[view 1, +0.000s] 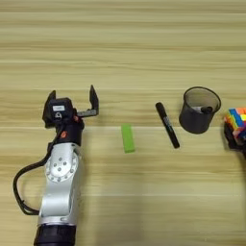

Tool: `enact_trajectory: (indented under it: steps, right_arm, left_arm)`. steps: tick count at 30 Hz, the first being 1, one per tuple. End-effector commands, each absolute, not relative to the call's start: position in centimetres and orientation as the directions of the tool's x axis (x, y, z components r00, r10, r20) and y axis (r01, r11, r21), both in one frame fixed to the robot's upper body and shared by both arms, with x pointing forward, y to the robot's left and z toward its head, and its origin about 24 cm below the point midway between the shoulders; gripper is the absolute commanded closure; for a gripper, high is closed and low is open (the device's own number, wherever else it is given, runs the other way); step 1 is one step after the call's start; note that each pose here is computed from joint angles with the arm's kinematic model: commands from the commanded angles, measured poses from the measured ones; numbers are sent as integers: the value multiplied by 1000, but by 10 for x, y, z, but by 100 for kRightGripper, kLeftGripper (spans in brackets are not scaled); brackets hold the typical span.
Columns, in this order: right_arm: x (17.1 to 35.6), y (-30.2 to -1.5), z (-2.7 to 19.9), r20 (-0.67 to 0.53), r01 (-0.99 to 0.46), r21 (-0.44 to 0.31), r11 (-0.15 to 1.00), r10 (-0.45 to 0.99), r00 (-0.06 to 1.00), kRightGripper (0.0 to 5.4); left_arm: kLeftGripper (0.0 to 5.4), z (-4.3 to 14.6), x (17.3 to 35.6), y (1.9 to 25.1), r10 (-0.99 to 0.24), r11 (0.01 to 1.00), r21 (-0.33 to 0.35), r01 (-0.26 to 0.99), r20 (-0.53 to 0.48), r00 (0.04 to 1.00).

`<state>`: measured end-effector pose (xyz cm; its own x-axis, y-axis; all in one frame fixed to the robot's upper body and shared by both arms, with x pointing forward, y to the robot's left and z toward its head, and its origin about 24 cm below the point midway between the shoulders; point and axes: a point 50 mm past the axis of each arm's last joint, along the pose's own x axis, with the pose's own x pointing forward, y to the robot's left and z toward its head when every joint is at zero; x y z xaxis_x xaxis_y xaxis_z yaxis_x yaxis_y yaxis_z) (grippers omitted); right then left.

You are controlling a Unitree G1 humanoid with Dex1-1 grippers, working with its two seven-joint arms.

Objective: Move the objects on the table

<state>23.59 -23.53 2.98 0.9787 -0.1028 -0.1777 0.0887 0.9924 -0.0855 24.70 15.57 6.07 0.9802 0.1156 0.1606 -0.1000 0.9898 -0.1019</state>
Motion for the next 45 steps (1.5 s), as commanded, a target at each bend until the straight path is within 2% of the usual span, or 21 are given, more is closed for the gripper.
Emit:
enact_trajectory:
  steps: [1,4,15,22,30,32,35,45]
  right_arm:
    - [238,-237,44,-88,109,-123,986,-120,989,28]
    - [238,-237,51,-40,114,-153,982,-122,992,3]
    - [237,-244,67,77,180,-184,966,-169,983,3]
    - [236,-238,76,154,162,-131,978,-141,978,3]
    - [235,-226,83,205,75,-83,994,-57,977,3]
    - [234,-221,84,218,47,-80,996,-28,976,3]
    - [233,-214,85,229,1,-75,997,16,973,3]
    - [230,-204,87,253,-57,-76,995,75,965,3]
  left_arm:
    - [0,61,248,157,119,990,-94,-105,156,981]
    - [0,61,248,157,119,990,-94,-106,155,981]
    - [0,60,248,157,117,990,-92,-104,154,981]
    - [0,60,249,157,114,991,-91,-101,153,982]
    - [0,59,250,154,105,993,-70,-95,151,983]
    - [0,58,250,154,104,993,-68,-95,146,984]
    - [0,54,250,157,129,992,-30,-126,124,984]
    - [0,48,253,155,120,993,4,-121,87,989]
